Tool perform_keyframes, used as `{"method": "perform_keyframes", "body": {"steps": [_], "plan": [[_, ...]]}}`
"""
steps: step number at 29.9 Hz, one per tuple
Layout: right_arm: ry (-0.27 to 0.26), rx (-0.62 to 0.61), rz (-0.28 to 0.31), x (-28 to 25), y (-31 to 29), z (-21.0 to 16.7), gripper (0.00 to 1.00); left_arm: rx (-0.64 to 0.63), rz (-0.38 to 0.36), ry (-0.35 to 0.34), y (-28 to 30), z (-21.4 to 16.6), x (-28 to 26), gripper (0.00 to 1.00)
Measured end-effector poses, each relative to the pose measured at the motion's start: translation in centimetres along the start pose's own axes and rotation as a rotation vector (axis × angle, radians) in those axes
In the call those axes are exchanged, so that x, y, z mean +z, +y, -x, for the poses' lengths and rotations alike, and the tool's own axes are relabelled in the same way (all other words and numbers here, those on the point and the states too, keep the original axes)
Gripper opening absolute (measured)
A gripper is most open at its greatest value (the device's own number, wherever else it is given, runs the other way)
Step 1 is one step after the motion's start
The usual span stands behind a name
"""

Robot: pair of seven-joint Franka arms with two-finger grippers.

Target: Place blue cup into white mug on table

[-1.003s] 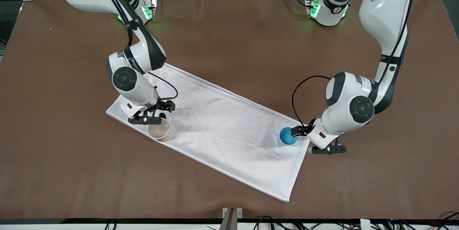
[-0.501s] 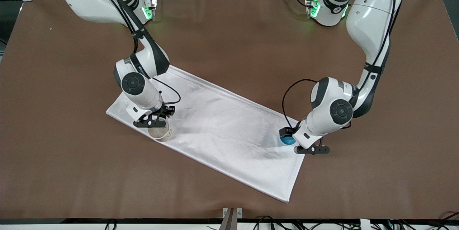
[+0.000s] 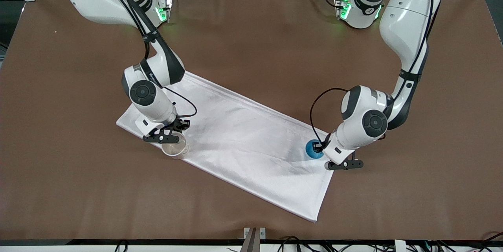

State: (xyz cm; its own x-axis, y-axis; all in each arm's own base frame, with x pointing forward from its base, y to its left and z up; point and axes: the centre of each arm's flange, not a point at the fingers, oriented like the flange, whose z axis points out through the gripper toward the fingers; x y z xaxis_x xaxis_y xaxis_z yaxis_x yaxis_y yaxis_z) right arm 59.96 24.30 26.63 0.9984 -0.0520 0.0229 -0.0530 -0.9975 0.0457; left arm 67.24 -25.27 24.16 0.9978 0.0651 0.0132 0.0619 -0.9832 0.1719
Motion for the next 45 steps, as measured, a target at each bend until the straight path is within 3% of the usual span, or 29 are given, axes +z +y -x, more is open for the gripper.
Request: {"method": "perform_keyframes", "body": {"steps": [3, 5, 11, 17, 22, 29, 34, 45], "plan": [[-0.004, 0.016, 0.012, -2.5, -2.0, -0.1, 0.19, -0.011, 0.001, 0.002, 0.0, -0.1, -0.1, 0.06], [-0.001, 0.03, 0.016, -4.3, -4.0, 0.2, 0.19, -0.026, 0.002, 0.005, 0.0, -0.2, -0.2, 0.03], [0.025, 0.056, -0.005, -7.8, -11.4, 3.3, 0.19, -0.044, 0.002, 0.014, -0.2, -0.6, -1.1, 0.04], [0.01, 0.042, -0.051, -8.6, -18.7, 8.2, 0.19, -0.057, -0.016, -0.018, -1.2, -0.7, -3.5, 0.04], [-0.006, 0.023, -0.066, -7.3, -25.4, 13.0, 0.19, -0.061, -0.033, -0.033, -3.4, -0.3, -7.1, 0.04], [-0.029, 0.031, -0.068, -3.3, -34.0, 20.6, 0.19, 0.06, -0.057, -0.048, -9.1, 1.8, -11.2, 0.04], [-0.031, 0.035, -0.075, -2.6, -36.5, 23.3, 0.19, 0.115, -0.091, -0.065, -11.0, 4.2, -12.1, 0.04], [-0.014, 0.017, -0.124, -2.1, -38.4, 25.4, 0.19, 0.135, -0.127, -0.089, -11.5, 7.8, -12.5, 0.04]]}}
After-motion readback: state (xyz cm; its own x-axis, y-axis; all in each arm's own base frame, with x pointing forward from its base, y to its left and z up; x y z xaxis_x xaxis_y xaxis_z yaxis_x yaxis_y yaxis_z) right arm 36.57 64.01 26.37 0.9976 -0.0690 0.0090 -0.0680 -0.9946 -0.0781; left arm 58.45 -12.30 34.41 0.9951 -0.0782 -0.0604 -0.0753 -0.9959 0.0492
